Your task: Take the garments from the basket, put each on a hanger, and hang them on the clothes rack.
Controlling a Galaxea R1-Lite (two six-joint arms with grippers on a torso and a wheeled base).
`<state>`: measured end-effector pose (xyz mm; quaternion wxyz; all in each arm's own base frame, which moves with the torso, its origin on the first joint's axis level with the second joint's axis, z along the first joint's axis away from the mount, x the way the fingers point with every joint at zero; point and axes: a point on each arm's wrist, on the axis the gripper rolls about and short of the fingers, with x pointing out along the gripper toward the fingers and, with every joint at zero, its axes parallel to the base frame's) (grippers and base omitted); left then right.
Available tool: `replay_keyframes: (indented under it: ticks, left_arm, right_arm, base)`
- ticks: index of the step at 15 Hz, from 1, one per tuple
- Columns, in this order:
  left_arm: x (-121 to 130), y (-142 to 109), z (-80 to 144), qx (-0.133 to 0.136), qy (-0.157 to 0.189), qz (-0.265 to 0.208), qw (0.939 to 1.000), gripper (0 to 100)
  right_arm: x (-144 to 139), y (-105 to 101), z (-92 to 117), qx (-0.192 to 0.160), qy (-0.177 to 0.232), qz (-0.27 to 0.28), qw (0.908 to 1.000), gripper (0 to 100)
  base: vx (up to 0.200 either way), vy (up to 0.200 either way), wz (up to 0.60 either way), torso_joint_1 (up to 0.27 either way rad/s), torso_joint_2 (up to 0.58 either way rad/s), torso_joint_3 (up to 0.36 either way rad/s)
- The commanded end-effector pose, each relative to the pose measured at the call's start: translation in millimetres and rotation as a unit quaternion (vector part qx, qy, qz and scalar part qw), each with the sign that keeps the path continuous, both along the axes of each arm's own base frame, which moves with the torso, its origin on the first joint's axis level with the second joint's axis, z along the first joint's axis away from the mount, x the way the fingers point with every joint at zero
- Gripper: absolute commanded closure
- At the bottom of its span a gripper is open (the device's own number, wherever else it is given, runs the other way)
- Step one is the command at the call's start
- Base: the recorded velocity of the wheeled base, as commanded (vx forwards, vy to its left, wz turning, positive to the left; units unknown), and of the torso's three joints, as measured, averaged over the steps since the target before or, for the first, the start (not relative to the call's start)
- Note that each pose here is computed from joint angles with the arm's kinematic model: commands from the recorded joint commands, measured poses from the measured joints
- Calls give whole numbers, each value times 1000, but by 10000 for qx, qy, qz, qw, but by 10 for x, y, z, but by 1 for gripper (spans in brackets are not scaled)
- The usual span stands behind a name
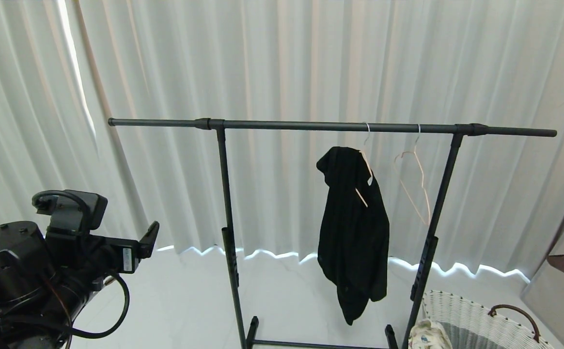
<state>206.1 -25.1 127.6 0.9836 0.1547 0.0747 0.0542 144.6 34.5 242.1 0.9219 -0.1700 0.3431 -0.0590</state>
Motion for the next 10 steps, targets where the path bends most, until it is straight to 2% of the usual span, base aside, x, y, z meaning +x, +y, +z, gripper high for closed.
replay_keyframes:
  ticks: [1,2,5,7,10]
  left_arm:
    - [-11,3,1,-3,-5,9,10000,0]
    - [-22,5,-11,-6,24,10,10000,0]
    - [-35,7,-27,8,63,9,10000,0]
    - [-49,16,34,6,-57,37,10000,0]
    - [-74,91,160,-11,186,221,9996,0]
  right_arm:
    - [3,0,-30,-19,56,-1,10000,0]
    - [1,0,-32,-8,40,-6,10000,0]
    - [21,6,-57,24,-63,-6,10000,0]
    - [24,7,-63,22,-76,-1,10000,0]
    - [23,-3,-61,29,-81,-26,10000,0]
  base:
    - [-200,0,0,-2,-2,12]
    - [-200,0,0,7,-2,2]
    - [0,0,0,0,0,0]
    - [0,0,0,0,0,0]
    - [0,0,0,0,0,0]
